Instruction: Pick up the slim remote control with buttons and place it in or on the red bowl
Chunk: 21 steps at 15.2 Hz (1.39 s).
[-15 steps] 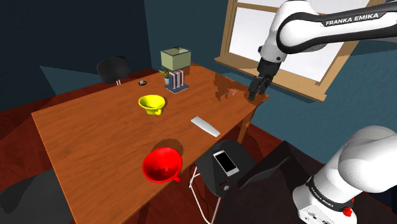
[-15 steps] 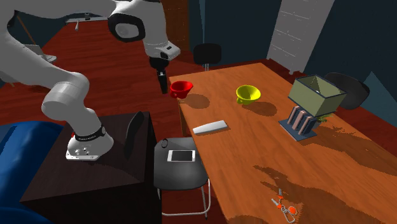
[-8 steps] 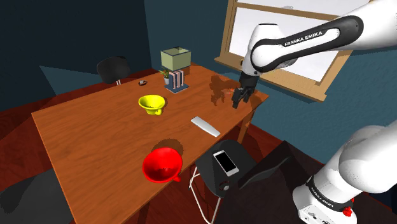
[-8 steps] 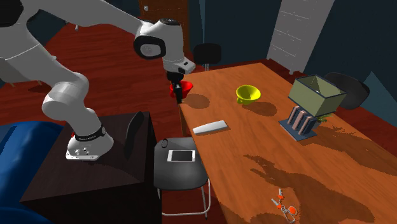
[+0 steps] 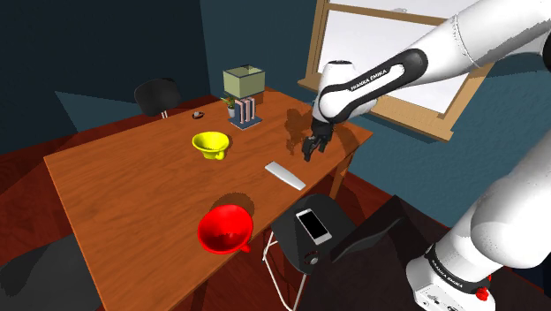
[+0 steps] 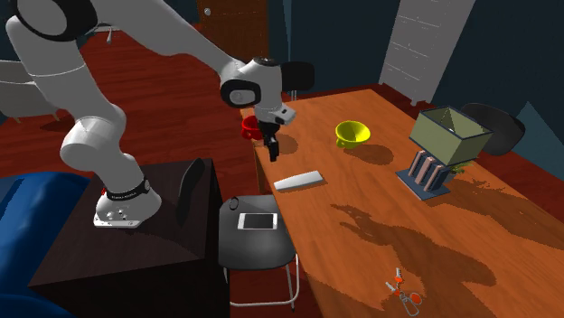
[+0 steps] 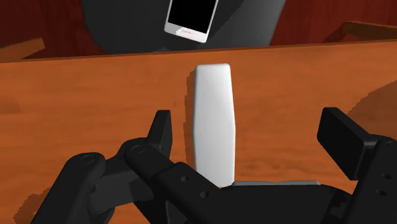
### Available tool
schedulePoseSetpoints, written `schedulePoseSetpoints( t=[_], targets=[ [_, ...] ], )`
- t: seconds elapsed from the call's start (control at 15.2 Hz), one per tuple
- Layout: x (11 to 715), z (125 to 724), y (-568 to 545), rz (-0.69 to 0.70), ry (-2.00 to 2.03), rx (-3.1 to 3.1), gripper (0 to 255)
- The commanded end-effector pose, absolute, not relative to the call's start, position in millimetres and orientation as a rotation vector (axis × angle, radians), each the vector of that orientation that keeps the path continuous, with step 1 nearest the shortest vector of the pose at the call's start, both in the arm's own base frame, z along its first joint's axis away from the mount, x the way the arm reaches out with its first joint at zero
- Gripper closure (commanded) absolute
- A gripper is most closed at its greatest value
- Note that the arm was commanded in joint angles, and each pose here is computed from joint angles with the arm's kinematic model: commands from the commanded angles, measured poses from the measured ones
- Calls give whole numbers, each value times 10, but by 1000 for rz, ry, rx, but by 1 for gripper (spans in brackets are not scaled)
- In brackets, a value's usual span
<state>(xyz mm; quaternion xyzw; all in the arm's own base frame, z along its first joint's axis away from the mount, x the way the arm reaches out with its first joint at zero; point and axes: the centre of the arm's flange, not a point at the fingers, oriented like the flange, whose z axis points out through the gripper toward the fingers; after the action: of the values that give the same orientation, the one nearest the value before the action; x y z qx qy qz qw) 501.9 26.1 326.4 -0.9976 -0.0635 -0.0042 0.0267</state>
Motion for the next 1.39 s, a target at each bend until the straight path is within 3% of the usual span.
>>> schedulePoseSetpoints(
  t=[0.0,0.79,1.32],
  targets=[
    [5202,3046,288,-14,-203,-3088,0],
    [6158,1794,490,-11,-237,-3123,0],
    [6189,1357,499,-11,-238,-3124,0]
  ],
)
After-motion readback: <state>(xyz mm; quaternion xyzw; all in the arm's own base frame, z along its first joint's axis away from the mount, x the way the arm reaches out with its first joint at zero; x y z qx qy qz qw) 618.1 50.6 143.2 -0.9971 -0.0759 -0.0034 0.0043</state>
